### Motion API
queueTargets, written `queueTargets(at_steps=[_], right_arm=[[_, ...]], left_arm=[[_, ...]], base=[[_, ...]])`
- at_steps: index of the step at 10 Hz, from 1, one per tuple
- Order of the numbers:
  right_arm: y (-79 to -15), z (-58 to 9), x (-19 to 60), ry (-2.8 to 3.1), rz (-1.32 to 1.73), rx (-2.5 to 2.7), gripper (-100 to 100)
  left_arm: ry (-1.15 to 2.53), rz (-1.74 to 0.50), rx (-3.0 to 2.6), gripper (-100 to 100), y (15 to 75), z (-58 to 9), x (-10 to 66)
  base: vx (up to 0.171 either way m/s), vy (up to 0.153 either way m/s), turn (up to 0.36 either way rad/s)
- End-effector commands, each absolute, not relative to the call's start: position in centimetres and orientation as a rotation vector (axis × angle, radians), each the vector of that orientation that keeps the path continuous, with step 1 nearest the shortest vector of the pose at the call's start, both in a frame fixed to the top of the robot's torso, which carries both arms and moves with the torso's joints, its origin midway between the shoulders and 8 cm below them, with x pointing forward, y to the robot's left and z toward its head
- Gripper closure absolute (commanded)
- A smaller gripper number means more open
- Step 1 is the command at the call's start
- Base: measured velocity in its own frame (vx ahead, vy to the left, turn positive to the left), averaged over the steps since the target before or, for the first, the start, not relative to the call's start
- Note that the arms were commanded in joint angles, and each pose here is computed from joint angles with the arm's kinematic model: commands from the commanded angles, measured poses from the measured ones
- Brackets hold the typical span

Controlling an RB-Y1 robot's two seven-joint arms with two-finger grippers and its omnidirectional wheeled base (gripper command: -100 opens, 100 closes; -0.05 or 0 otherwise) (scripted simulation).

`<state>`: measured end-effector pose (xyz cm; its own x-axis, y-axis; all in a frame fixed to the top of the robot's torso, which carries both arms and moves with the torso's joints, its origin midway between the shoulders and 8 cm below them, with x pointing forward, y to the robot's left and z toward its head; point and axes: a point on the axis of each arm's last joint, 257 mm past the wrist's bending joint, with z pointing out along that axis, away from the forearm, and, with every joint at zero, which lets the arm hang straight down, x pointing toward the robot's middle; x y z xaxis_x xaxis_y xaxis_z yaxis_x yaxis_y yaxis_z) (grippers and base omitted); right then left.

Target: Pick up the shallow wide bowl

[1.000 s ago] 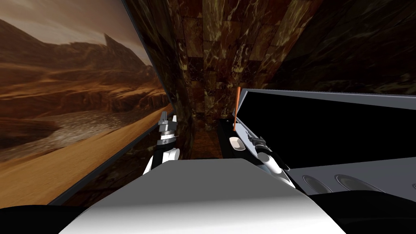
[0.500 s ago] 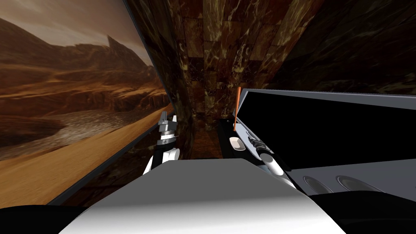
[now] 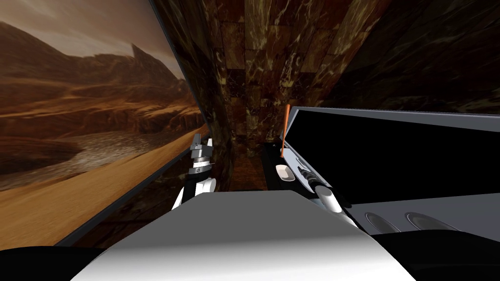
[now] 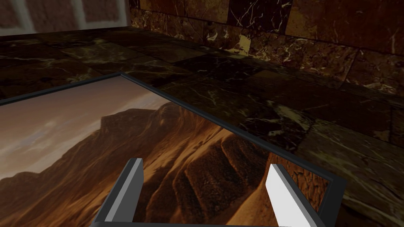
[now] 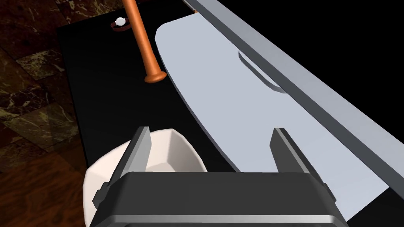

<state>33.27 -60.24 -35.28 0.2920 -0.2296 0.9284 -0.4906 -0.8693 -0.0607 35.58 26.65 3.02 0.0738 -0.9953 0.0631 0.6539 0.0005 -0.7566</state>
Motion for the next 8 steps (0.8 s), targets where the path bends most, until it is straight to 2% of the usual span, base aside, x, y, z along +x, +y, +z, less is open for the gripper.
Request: queueTargets(at_steps=[1, 8], right_arm=[[-60.1, -35.5, 33.3, -0.707, 1.618, 2.338, -100], [-59.7, -39.2, 32.2, -0.99, 1.597, 2.453, -100]], left_arm=[[0.595, -1.422, -0.736, 0, 26.6, 3.0, 35.6], [0.595, -1.422, -0.736, 0, 26.6, 3.0, 35.6]], base=[[-0.001, -0.006, -0.001], [0.0, -0.007, 0.006]])
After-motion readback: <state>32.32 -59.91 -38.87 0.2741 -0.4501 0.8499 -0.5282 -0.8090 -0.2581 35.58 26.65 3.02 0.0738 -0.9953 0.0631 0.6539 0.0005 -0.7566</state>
